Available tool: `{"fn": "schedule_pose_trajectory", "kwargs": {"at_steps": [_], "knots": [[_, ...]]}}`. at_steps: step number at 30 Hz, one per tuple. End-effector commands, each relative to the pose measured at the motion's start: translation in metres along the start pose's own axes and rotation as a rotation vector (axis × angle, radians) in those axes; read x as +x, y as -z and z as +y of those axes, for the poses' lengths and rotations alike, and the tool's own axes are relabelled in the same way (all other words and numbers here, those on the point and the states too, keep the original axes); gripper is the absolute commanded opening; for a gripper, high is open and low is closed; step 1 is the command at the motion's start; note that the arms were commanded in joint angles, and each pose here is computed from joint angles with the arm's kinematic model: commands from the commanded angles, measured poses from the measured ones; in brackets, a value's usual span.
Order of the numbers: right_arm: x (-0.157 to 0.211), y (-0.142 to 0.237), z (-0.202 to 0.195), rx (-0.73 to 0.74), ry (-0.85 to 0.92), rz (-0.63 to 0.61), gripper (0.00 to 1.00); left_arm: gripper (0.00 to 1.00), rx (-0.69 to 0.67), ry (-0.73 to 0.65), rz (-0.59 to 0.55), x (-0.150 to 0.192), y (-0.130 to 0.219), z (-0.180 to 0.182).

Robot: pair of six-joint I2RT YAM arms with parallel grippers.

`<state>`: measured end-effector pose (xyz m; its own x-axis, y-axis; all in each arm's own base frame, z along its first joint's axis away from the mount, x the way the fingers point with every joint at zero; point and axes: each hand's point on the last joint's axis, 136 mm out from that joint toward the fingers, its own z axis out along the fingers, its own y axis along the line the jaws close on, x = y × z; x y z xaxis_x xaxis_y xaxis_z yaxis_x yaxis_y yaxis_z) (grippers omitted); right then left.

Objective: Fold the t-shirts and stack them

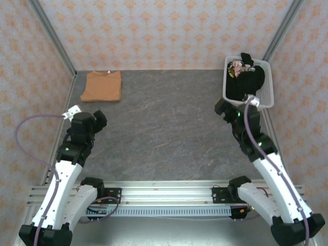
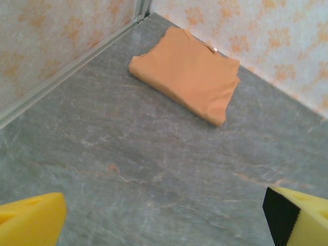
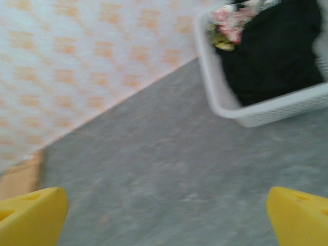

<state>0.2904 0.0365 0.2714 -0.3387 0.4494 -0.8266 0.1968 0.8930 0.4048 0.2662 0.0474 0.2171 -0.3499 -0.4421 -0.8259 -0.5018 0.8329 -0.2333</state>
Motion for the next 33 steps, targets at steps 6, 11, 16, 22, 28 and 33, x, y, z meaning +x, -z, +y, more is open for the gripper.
{"fn": "schedule_pose_trajectory", "kwargs": {"at_steps": [6, 11, 16, 22, 28, 33], "knots": [[0.035, -0.032, -0.084, 0.258, 0.265, -0.196, 0.99, 1.00, 0.022, -0.177, -0.136, 0.018, -0.052, -0.011], [0.066, -0.055, -0.115, 0.335, 0.293, -0.132, 0.99, 1.00, -0.009, -0.247, -0.122, 0.027, -0.090, -0.020], [0.081, -0.075, -0.135, 0.383, 0.282, -0.060, 0.99, 1.00, -0.009, -0.304, -0.083, 0.044, -0.124, -0.031], [0.067, -0.106, -0.131, 0.312, 0.212, -0.112, 0.99, 1.00, 0.001, -0.378, -0.070, 0.046, -0.148, -0.041], [0.057, -0.132, -0.130, 0.276, 0.175, -0.139, 0.99, 1.00, 0.061, -0.332, -0.117, 0.046, -0.155, -0.036], [0.066, -0.146, -0.131, 0.246, 0.197, -0.144, 0.99, 1.00, 0.056, -0.291, -0.207, 0.056, -0.149, -0.023]]}}
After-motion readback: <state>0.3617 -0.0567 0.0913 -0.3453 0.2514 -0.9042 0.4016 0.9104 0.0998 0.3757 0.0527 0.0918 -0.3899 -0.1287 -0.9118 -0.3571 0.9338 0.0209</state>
